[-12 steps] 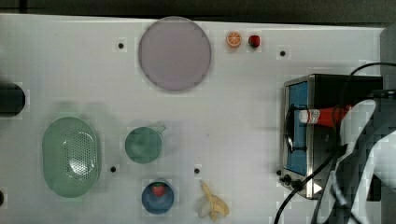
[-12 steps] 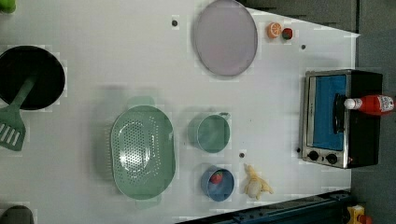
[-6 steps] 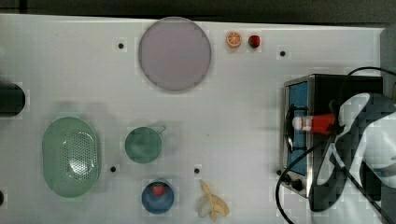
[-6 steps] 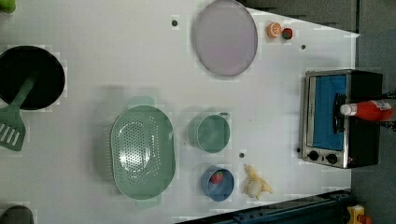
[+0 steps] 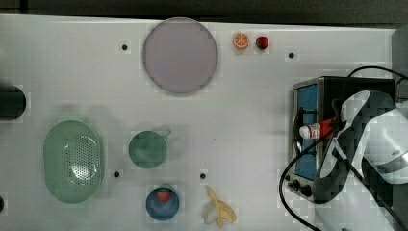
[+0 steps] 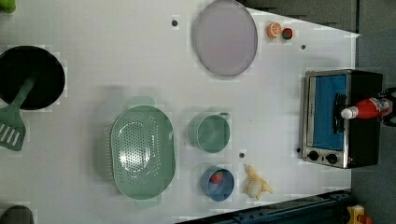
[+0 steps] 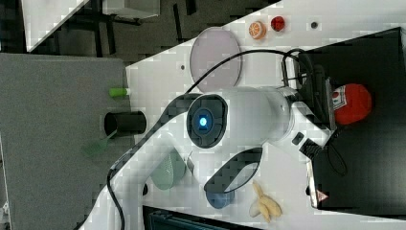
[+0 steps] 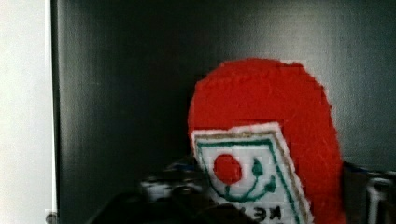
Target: Pick Ketchup from oven and place it on table.
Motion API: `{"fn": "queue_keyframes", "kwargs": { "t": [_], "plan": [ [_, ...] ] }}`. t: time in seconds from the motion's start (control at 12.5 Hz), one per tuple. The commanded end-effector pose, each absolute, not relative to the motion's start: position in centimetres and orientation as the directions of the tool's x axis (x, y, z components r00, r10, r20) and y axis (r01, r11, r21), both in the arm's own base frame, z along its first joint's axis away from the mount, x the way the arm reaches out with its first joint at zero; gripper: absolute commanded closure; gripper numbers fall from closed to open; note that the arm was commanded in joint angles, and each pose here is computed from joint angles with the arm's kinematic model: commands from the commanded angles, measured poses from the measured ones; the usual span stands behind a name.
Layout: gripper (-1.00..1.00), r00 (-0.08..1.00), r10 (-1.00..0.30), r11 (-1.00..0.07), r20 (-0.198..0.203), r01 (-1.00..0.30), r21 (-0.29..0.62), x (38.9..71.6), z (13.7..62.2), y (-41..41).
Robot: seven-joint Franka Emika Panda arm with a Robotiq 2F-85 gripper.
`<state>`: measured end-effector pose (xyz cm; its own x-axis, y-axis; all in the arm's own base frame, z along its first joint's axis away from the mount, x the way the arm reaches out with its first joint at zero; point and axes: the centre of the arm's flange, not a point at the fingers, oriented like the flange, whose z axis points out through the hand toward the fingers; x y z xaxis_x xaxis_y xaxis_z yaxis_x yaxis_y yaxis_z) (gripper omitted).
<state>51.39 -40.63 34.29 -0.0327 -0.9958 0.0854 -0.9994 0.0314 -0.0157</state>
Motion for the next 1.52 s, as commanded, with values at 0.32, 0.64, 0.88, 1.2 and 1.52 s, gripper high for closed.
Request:
{"fn": "queue_keyframes", "kwargs": {
  "t": [0.32, 0.64, 0.88, 1.2, 1.52],
  "plan": [
    [-0.27, -0.072, -0.992, 0.065, 0.101, -0.995, -0.076, 51.6, 39.1, -41.4],
    [-0.27, 0.061, -0.998, -0.063, 0.032, -0.997, -0.054, 54.5, 49.8, -36.5],
    [-0.26, 0.198, -0.980, -0.199, 0.028, -0.975, -0.093, 57.1, 56.2, -29.5],
    [-0.26, 0.416, -0.908, -0.409, -0.042, -0.906, -0.110, 60.0, 58.6, -16.8],
    [-0.27, 0.561, -0.819, -0.560, -0.119, -0.827, -0.040, 61.1, 56.3, -7.0]
  ]
}}
